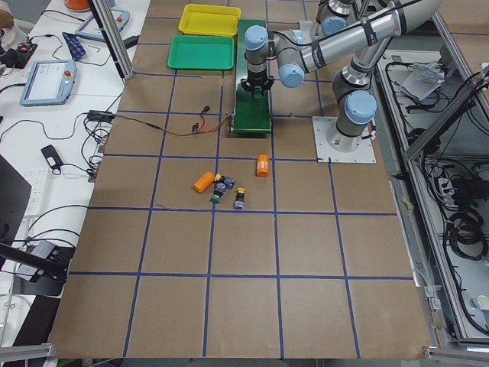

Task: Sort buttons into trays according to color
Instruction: 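Carry the green button to the belt and release it with the left gripper, then reach the left gripper to an orange cylinder and grasp it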

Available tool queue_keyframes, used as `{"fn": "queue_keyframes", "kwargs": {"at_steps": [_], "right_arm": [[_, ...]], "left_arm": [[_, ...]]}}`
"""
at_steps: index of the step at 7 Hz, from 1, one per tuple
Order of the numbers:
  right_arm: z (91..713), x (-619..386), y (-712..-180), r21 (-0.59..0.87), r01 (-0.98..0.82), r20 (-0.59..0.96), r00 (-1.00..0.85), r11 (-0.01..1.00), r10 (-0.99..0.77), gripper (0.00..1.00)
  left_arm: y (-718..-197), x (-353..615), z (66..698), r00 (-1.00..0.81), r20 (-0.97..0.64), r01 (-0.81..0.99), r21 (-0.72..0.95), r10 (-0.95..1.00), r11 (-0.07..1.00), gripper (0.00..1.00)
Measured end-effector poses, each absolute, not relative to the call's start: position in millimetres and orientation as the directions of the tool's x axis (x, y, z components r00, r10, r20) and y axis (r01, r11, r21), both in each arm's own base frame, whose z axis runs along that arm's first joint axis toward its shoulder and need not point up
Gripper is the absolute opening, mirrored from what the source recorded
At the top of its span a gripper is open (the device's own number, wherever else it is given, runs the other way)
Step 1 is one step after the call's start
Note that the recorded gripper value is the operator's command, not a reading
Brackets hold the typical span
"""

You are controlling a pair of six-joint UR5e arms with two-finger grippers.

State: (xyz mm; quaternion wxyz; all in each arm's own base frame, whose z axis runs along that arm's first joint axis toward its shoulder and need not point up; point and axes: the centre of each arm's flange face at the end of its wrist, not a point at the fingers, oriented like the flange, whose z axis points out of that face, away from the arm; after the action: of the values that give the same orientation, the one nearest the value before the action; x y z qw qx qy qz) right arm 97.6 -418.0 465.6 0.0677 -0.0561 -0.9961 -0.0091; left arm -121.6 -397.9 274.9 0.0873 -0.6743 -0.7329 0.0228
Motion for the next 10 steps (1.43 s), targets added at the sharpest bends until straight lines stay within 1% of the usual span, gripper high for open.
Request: {"fn": "queue_keyframes", "kwargs": {"at_steps": [2, 3, 4, 6, 7, 8, 10], "right_arm": [[465.2, 97.5, -417.9, 0.011, 0.113, 0.137, -0.984, 0.994, 0.111, 1.0], [465.2, 97.5, -417.9, 0.01, 0.113, 0.137, -0.984, 0.994, 0.111, 1.0], [465.3, 97.6, -418.0, 0.01, 0.113, 0.136, -0.984, 0.994, 0.111, 1.0], [465.4, 97.9, -417.6, 0.011, 0.114, 0.136, -0.984, 0.993, 0.111, 1.0], [465.4, 97.9, -417.8, 0.01, 0.114, 0.136, -0.984, 0.993, 0.111, 1.0], [465.6, 98.1, -418.1, 0.007, 0.114, 0.135, -0.985, 0.994, 0.112, 1.0], [465.7, 97.9, -418.0, 0.007, 0.114, 0.136, -0.984, 0.993, 0.112, 1.0]], "left_arm": [[-408.2, -101.3, 282.3, -0.137, 0.034, 0.981, -0.135, 0.99, 0.141, 1.0], [-418.1, -70.0, 289.4, -0.212, -0.006, 0.971, -0.111, 0.977, 0.21, 1.0], [-424.3, -23.9, 292.4, -0.311, -0.021, 0.947, -0.093, 0.95, 0.308, 1.0], [-414.5, 57.7, 283.2, -0.454, 0.004, 0.89, -0.052, 0.891, 0.454, 1.0], [-401.6, 94.7, 271.7, -0.497, 0.036, 0.867, 0.005, 0.867, 0.498, 1.0], [-390.7, 122.0, 260.6, -0.51, 0.066, 0.86, 0.038, 0.858, 0.508, 1.0], [-382.3, 141.5, 242.8, -0.497, 0.108, 0.868, 0.046, 0.861, 0.495, 1.0]]}}
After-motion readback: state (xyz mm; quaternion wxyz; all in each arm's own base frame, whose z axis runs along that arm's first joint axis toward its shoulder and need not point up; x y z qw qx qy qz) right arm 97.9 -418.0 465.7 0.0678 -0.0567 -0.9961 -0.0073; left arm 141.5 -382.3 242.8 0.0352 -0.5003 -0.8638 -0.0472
